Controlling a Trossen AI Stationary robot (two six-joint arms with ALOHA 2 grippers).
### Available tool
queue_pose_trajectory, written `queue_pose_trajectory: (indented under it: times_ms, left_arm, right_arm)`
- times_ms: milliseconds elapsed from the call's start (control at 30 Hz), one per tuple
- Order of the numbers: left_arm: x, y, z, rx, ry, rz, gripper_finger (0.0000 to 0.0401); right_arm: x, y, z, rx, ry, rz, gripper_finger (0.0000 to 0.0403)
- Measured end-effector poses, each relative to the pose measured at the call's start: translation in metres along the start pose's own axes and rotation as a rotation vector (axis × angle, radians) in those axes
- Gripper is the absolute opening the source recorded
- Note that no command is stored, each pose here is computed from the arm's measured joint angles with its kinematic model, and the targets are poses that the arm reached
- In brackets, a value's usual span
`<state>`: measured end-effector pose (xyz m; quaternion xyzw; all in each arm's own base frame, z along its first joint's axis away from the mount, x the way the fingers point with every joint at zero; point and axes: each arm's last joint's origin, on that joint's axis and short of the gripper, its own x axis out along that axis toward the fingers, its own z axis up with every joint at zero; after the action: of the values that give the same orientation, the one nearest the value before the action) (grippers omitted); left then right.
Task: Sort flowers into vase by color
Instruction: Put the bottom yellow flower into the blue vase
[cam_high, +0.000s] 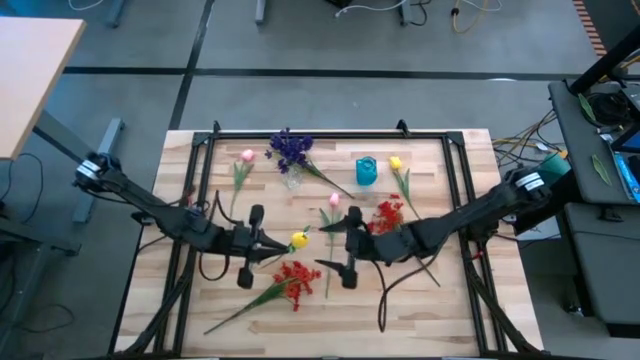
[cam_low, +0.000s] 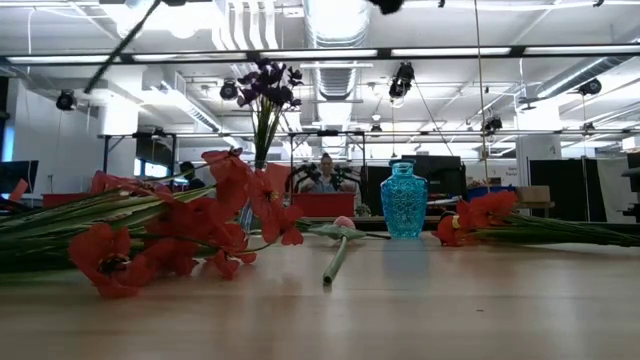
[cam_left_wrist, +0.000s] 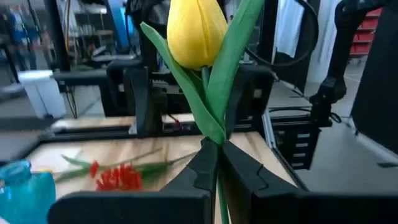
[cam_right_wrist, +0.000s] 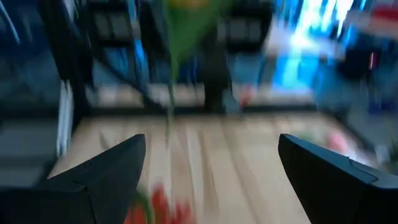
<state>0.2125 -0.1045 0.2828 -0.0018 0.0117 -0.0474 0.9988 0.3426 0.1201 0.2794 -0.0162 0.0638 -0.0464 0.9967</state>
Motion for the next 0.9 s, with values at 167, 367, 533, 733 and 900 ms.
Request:
queue_pose_trajectory:
  times_ms: [167,367,533,733,900]
  left_arm:
    - [0.015,-0.001,-0.008,0.021,-0.005,0.065,0.0000]
    - [0.038,-0.002,-0.016,0.042,-0.015,0.121,0.0000]
    - [0.051,-0.005,-0.018,0.050,-0.016,0.128,0.0000]
    - [0.051,-0.003,-0.014,0.005,-0.038,0.134,0.0011]
    - [0.048,-0.001,-0.011,0.000,-0.037,0.134,0.0054]
  right_arm:
    - [0.005,-0.007,-0.001,0.010,-0.180,0.033,0.0358]
    - [0.019,-0.016,-0.002,0.069,-0.193,0.091,0.0333]
    - [0.021,-0.015,-0.002,0.069,-0.200,0.081,0.0284]
    - [0.020,-0.016,-0.001,0.072,-0.203,0.080,0.0153]
    - [0.021,-0.015,-0.001,0.029,-0.199,0.082,0.0027]
